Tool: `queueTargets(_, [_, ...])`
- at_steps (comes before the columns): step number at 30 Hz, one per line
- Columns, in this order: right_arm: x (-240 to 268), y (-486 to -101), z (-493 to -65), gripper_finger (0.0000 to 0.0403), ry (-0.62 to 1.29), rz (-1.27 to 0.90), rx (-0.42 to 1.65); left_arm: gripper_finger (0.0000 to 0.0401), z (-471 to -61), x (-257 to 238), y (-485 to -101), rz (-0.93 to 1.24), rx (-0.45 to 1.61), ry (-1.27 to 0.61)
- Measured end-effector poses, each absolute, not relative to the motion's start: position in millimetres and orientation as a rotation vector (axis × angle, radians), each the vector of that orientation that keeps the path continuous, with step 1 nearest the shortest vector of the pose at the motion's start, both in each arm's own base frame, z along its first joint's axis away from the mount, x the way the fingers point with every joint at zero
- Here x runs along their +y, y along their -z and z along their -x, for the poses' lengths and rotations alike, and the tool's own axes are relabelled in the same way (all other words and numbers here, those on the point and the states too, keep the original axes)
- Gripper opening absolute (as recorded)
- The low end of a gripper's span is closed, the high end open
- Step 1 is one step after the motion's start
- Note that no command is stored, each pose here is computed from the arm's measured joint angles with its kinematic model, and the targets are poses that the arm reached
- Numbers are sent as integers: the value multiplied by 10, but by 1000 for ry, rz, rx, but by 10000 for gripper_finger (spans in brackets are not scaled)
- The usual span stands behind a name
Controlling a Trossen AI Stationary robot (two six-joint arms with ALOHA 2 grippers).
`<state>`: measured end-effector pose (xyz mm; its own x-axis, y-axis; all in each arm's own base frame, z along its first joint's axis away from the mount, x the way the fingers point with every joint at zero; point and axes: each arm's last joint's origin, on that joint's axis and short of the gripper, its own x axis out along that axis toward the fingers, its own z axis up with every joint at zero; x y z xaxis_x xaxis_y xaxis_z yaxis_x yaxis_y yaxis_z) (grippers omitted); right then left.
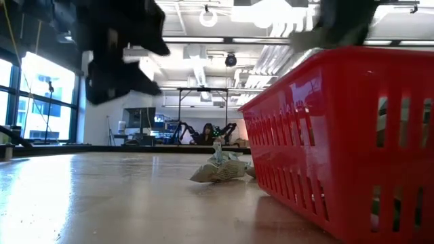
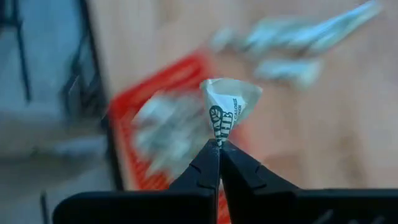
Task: Pick and place items into bin
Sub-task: Put the white stevia packet into the red bin
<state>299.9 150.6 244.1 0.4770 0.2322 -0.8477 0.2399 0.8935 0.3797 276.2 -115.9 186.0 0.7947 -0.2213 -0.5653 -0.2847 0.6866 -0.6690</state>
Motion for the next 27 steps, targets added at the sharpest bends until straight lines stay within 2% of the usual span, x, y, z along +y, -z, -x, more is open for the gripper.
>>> queueTargets(4, [1885, -2409, -2805, 6, -86, -491, 1137, 250, -2957, -1323, -1629, 900, 702, -137])
queueTargets(8, [2056, -2272, -2677, 23, -15, -491, 1154, 250, -3221, -1413, -1447, 906, 741, -187])
queueTargets(11, [2078, -2252, -2671, 64, 54, -516, 1108, 250, -3416, -1428, -1407, 924, 782, -207])
queueTargets(17, [2054, -2245, -2676, 193, 111, -535, 1088, 250, -3590, -1484, -1516, 840, 927, -281])
queueTargets(20, [2062, -2234, -2641, 243, 129, -523, 1101, 250, -3596, -1481, -1541, 774, 1015, -349])
queueTargets(23, [2071, -2223, -2601, 270, 162, -499, 1099, 250, -3639, -1495, -1537, 724, 1035, -352])
queueTargets(27, [2059, -2209, -2570, 277, 209, -477, 1096, 250, -3717, -1536, -1479, 754, 1037, -328])
